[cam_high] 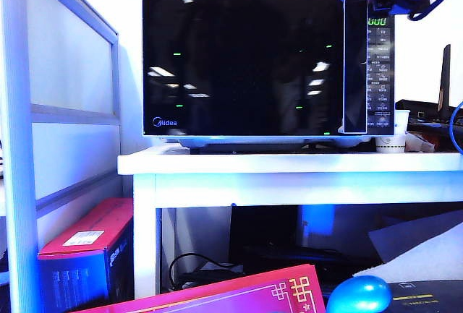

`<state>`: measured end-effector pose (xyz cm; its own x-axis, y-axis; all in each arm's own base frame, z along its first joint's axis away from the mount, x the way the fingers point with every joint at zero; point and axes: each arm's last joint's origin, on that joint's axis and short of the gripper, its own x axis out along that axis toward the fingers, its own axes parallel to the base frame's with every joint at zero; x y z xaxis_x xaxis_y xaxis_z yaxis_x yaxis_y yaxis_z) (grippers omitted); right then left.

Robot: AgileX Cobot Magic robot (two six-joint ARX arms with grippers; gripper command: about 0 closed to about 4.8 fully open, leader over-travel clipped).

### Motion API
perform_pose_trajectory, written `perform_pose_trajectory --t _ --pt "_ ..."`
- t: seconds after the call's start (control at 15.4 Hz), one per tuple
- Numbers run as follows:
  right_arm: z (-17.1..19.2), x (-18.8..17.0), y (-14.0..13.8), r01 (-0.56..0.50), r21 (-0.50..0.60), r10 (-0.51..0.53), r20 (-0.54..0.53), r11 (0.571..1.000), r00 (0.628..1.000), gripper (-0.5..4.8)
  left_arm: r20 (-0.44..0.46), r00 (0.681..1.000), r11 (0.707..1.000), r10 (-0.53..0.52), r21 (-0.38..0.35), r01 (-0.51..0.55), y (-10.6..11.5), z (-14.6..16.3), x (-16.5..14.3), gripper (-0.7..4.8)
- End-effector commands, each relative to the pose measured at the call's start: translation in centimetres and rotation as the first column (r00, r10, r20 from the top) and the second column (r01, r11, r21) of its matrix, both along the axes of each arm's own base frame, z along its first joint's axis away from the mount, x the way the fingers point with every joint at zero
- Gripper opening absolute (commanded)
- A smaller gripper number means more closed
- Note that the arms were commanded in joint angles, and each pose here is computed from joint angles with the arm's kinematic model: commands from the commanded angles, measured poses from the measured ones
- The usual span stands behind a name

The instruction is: Open the microwave door, place the orange inside the microwave, then close the microwave door.

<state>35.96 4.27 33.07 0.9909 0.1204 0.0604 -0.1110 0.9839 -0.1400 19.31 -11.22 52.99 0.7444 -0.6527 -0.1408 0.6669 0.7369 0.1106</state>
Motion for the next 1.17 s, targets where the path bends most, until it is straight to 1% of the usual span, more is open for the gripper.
perform_pose_trajectory --t 0.06,0.26,0.32,0.52,0.58,0.65,0.71,0.78,0.91,0.97,1.04,1.17 --pt "1.3 -0.4 0.4 -0.135 -0.01 0.135 0.064 0.991 0.989 1.44 0.01 1.0 1.0 -0.003 0.001 0.003 0.1 0.1 -0.1 -0.03" --pt "3.0 -1.9 0.2 -0.138 -0.011 0.138 0.083 0.99 0.987 1.44 0.012 1.0 1.0 -0.003 0.0 0.003 0.1 0.1 -0.1 -0.03" --pt "3.8 -2.8 0.3 -0.187 -0.019 0.188 0.088 0.982 0.978 1.44 0.012 1.0 1.0 -0.003 -0.001 0.003 0.1 0.1 -0.1 -0.03" --pt "4.8 -3.9 0.2 -0.211 -0.013 0.212 0.092 0.977 0.973 1.48 0.012 1.0 1.0 -0.003 -0.001 0.003 0.1 0.1 -0.1 -0.03" --pt "4.9 -4.1 0.3 -0.244 -0.014 0.244 0.095 0.97 0.965 1.65 0.012 1.0 1.0 -0.003 -0.001 0.003 0.1 0.1 -0.1 -0.03" --pt "4.9 -4.2 0.5 -0.319 -0.025 0.32 0.091 0.947 0.943 2.99 0.012 1.0 1.0 -0.003 -0.001 0.003 0.1 0.1 -0.1 -0.03" --pt "4.8 -4.2 0.6 -0.354 -0.023 0.355 0.082 0.935 0.931 4.06 0.013 1.0 1.0 -0.003 -0.001 0.003 0.1 0.1 -0.1 -0.03" --pt "4.7 -4.2 0.6 -0.359 -0.005 0.358 0.069 0.933 0.931 4.19 0.013 1.0 1.0 -0.003 -0.001 0.003 0.1 0.1 -0.1 -0.03" --pt "4.0 -3.9 0.5 -0.314 0.017 0.314 0.01 0.949 0.949 4.18 0.012 1.0 1.0 -0.003 -0.001 0.003 0.1 0.1 -0.1 -0.03" --pt "3.8 -3.8 0.5 -0.309 0.02 0.309 -0.002 0.951 0.951 4.09 0.012 1.0 1.0 -0.003 -0.001 0.003 0.1 0.1 -0.1 -0.03" --pt "3.5 -3.5 0.5 -0.308 0.021 0.308 -0.011 0.951 0.951 3.9 0.012 1.0 1.0 -0.003 -0.001 0.003 0.1 0.1 -0.1 -0.03" --pt "2.1 -2.3 0.6 -0.294 0.029 0.295 -0.049 0.955 0.954 3.9 0.011 1.0 1.0 -0.004 0.0 0.004 0.1 0.1 -0.1 -0.03"
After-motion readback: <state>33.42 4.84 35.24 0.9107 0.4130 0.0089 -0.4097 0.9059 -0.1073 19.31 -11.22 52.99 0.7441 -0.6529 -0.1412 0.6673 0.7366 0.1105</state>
